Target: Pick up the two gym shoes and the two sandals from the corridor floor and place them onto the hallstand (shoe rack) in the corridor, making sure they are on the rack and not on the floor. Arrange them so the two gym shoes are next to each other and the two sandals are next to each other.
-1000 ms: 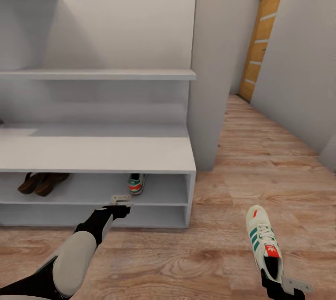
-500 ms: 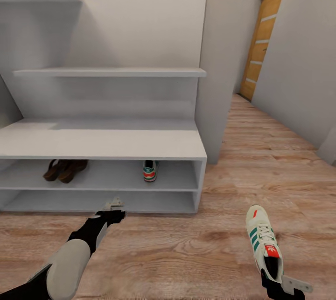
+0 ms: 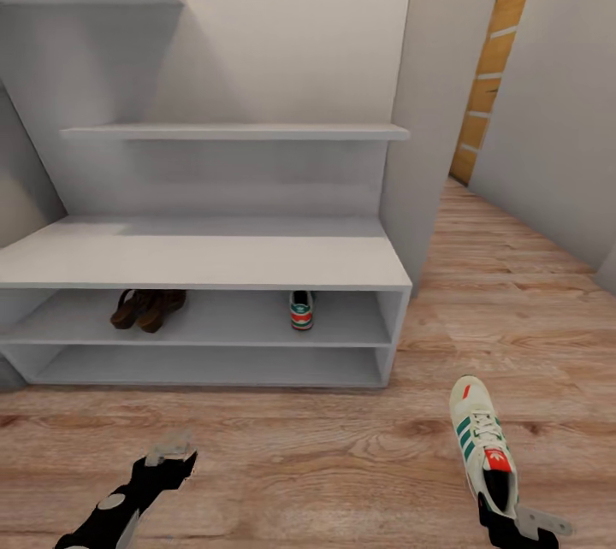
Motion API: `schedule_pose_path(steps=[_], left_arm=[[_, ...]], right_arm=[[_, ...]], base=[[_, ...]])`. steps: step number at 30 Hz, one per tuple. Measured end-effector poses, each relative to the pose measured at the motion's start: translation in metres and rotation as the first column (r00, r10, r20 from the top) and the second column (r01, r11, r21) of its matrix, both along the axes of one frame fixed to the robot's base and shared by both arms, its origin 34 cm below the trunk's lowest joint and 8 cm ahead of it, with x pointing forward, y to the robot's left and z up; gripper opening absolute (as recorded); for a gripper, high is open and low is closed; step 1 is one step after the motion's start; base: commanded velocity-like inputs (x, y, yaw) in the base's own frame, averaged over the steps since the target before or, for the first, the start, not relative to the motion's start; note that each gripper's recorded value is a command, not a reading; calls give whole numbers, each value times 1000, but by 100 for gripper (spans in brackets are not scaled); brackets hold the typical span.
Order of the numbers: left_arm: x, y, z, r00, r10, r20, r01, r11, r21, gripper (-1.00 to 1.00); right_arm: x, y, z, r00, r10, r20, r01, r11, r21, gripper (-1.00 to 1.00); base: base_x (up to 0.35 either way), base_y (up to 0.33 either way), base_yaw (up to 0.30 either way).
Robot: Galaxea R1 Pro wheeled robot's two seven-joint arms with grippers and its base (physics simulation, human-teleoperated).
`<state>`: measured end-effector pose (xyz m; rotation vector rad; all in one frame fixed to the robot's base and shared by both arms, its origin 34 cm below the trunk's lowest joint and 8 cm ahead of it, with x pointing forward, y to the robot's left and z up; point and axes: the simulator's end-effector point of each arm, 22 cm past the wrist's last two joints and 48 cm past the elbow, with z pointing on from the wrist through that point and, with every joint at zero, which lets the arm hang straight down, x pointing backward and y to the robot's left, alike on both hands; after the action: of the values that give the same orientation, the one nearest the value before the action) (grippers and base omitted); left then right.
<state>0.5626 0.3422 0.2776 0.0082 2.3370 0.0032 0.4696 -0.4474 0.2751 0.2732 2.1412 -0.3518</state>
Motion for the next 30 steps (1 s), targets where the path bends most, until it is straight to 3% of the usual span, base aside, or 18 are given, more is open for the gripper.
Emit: schedule_pose_path(steps=[4,6,14,30], left_arm=[[-57,34,-15,1000,28,-4,-29,995,-97,100],[-66,38,-16,1000,23,-3,-23,994,-110,100],[-96,43,-21,1000,-2,7,3,993,-120,100],[-102,42,-24,1000,-4,3,4,993,-121,100]], right_arm=[[0,0,0,1000,1,-1,-1,1000,1,-100],[0,0,0,1000,2,-1,-2,1000,1,-100],[0,4,-1,1000,2,-2,-2,1000,6,-100],[-1,7,-3,1000,3,-5,-3,1000,10,-100]], base=[[0,306,0],[0,307,0],[0,307,0],[-78,308,0]])
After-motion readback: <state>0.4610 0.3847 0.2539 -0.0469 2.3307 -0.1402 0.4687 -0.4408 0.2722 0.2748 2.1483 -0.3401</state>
